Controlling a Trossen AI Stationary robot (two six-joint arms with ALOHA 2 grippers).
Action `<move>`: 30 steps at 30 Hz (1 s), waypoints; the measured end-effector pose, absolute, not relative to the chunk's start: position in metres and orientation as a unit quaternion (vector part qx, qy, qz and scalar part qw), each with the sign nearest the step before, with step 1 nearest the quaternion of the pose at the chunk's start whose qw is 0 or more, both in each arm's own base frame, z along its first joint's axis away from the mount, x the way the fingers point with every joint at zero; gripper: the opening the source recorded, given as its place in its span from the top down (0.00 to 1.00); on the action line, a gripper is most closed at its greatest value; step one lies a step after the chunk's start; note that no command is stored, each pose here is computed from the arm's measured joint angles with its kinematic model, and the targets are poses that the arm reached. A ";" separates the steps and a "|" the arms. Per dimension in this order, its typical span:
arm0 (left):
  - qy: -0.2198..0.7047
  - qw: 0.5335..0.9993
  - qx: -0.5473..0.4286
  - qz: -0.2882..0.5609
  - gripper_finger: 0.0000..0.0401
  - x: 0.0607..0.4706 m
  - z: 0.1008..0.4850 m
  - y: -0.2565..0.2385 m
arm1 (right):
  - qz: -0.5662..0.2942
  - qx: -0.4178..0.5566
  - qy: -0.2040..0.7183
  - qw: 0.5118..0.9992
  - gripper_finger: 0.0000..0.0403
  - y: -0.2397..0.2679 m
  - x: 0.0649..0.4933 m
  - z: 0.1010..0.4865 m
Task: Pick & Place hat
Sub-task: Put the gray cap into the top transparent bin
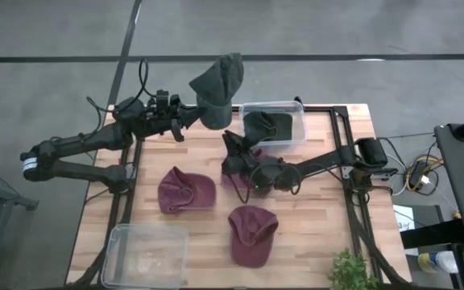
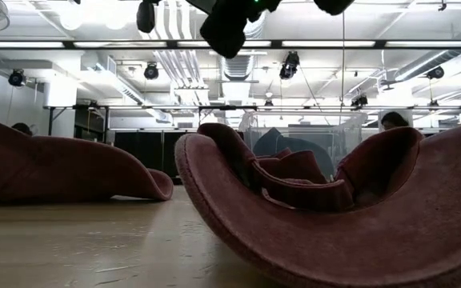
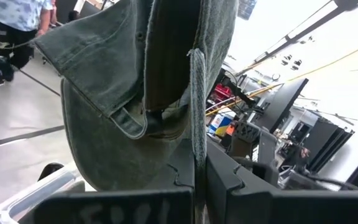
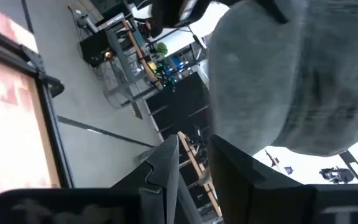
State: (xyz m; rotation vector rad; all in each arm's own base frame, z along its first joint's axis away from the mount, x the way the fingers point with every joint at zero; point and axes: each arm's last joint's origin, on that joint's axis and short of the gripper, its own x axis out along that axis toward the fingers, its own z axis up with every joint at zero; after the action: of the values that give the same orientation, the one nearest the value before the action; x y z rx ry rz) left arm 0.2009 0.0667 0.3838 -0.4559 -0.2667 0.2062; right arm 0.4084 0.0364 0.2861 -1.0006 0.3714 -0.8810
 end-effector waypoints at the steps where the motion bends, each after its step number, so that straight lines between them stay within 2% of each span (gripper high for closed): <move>1: -0.132 0.960 -0.225 0.101 0.98 0.201 0.384 0.067 | -0.407 -0.461 0.170 0.770 0.80 0.036 0.407 0.289; 21: -0.140 0.953 -0.256 0.077 0.98 0.201 0.385 0.066 | -0.429 -0.454 0.167 0.763 0.80 0.021 0.404 0.304; 24: -0.139 0.953 -0.257 0.078 0.98 0.202 0.384 0.066 | -0.433 -0.452 0.171 0.761 0.85 0.021 0.404 0.305; 27: -0.136 0.953 -0.258 0.081 0.98 0.202 0.381 0.066 | -0.440 -0.449 0.180 0.756 0.95 0.021 0.404 0.305; 30: -0.135 0.954 -0.255 0.082 0.96 0.202 0.380 0.066 | -0.448 -0.443 0.184 0.754 0.97 0.021 0.404 0.306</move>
State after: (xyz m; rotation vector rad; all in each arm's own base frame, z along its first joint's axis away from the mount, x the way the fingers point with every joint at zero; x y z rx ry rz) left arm 0.2022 0.0663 0.3801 -0.5179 -0.2740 0.1661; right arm 0.4043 0.0211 0.3065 -0.9676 0.4006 -0.9765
